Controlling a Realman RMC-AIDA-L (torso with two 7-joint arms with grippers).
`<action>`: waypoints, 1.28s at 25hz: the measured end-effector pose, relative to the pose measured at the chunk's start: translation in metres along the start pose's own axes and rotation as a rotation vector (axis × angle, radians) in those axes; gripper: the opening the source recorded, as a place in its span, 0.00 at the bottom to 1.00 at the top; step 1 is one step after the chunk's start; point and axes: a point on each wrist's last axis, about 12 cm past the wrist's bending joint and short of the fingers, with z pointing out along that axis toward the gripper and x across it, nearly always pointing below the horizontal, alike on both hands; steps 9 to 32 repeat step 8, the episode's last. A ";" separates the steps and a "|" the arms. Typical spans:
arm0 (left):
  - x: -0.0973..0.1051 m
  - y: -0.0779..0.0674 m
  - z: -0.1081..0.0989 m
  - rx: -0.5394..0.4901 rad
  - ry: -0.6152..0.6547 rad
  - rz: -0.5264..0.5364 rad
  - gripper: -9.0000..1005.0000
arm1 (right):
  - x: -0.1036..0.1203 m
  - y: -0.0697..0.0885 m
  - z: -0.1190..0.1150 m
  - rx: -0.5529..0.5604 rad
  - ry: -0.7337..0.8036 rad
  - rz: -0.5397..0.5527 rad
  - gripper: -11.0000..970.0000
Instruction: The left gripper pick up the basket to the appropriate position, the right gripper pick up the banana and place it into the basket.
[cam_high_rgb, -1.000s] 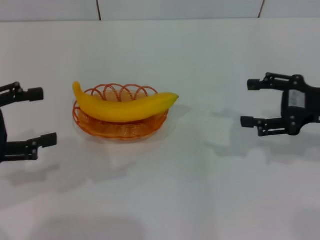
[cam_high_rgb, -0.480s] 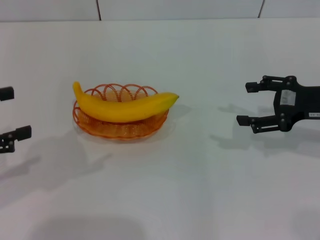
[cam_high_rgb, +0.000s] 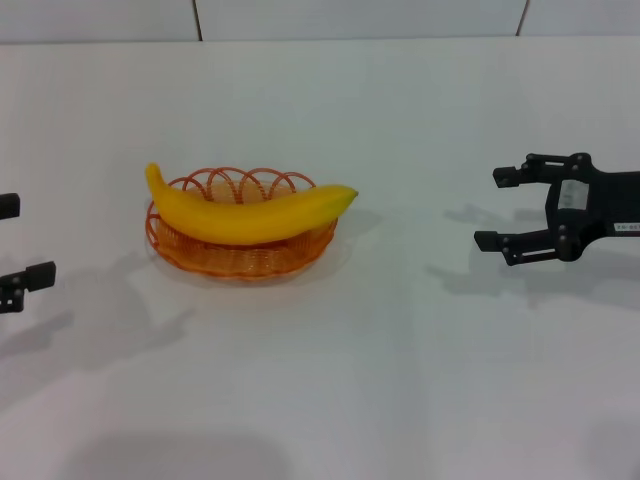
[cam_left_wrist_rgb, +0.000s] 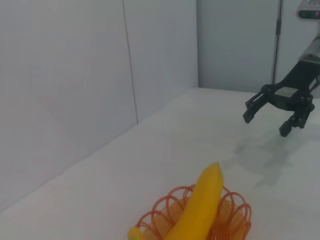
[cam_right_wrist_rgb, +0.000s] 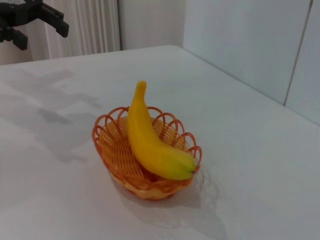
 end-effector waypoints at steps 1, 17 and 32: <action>0.001 0.000 0.000 -0.001 0.005 -0.004 0.89 | 0.000 0.000 0.000 0.000 0.000 0.000 0.92; 0.005 0.000 0.000 -0.002 0.037 -0.033 0.89 | 0.002 0.000 0.000 -0.002 0.019 0.014 0.92; 0.005 0.000 0.000 -0.002 0.037 -0.033 0.89 | 0.002 0.000 0.000 -0.002 0.019 0.014 0.92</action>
